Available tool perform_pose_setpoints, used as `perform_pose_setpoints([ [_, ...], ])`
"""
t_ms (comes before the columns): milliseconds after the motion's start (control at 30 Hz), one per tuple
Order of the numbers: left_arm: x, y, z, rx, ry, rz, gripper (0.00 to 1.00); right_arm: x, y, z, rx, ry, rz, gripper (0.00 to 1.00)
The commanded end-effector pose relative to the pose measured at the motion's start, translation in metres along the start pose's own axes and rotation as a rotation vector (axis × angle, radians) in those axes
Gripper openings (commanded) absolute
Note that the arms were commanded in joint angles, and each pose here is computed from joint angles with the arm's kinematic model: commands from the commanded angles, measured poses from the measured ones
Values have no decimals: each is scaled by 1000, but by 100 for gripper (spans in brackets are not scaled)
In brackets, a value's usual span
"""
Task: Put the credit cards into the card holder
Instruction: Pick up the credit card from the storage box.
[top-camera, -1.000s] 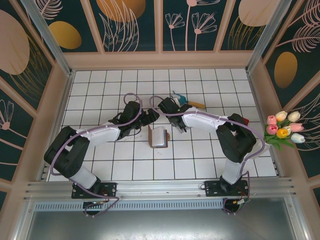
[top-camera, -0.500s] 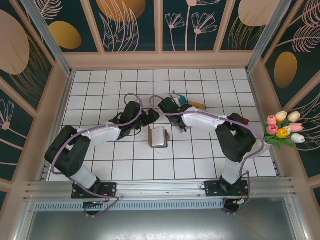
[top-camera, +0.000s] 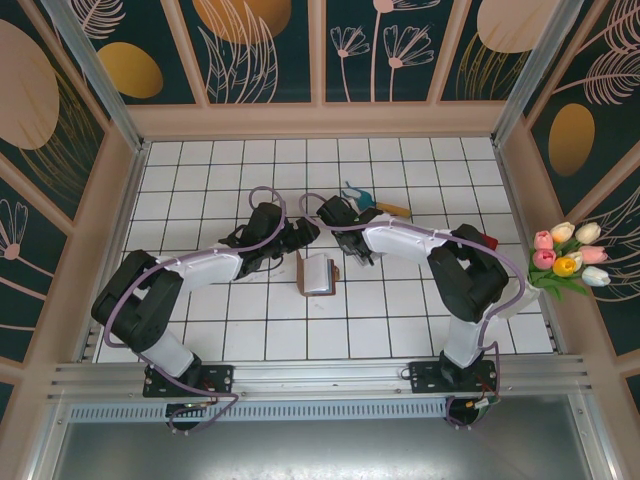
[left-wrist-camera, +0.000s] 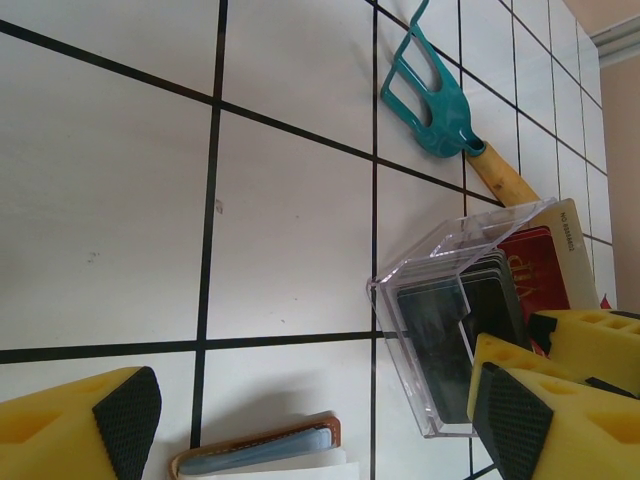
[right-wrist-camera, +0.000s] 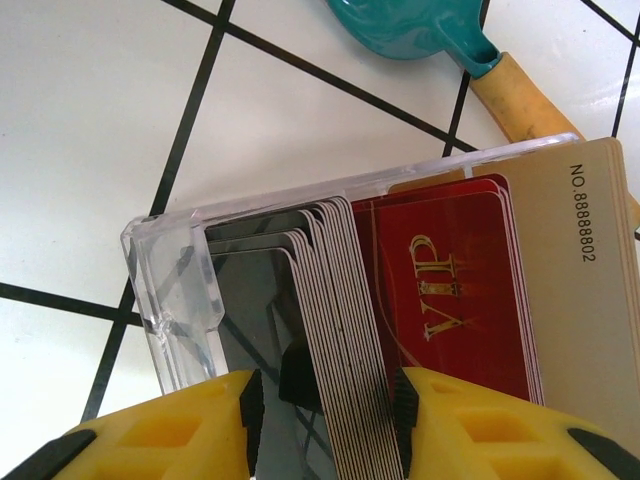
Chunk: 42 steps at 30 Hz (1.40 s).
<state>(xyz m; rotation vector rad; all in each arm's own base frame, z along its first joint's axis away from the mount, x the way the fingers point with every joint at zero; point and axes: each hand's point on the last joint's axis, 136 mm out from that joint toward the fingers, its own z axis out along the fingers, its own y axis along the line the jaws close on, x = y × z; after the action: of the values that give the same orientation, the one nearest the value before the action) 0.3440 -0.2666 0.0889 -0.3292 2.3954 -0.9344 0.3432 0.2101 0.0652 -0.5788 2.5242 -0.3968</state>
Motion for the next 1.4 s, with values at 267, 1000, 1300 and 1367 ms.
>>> perform_pose_setpoints([
  [267, -7, -14, 1, 42, -14, 12, 87, 19, -11, 5, 66, 52, -49, 42],
  [1000, -7, -15, 0, 48, -14, 12, 87, -8, -32, -21, 125, -39, -23, 29],
  [1300, -6, -13, 1, 45, -9, 9, 87, -12, -32, -24, 122, -42, -23, 14],
  [1367, -6, -13, 1, 45, -10, 9, 87, -14, -32, -27, 112, -46, -20, 10],
])
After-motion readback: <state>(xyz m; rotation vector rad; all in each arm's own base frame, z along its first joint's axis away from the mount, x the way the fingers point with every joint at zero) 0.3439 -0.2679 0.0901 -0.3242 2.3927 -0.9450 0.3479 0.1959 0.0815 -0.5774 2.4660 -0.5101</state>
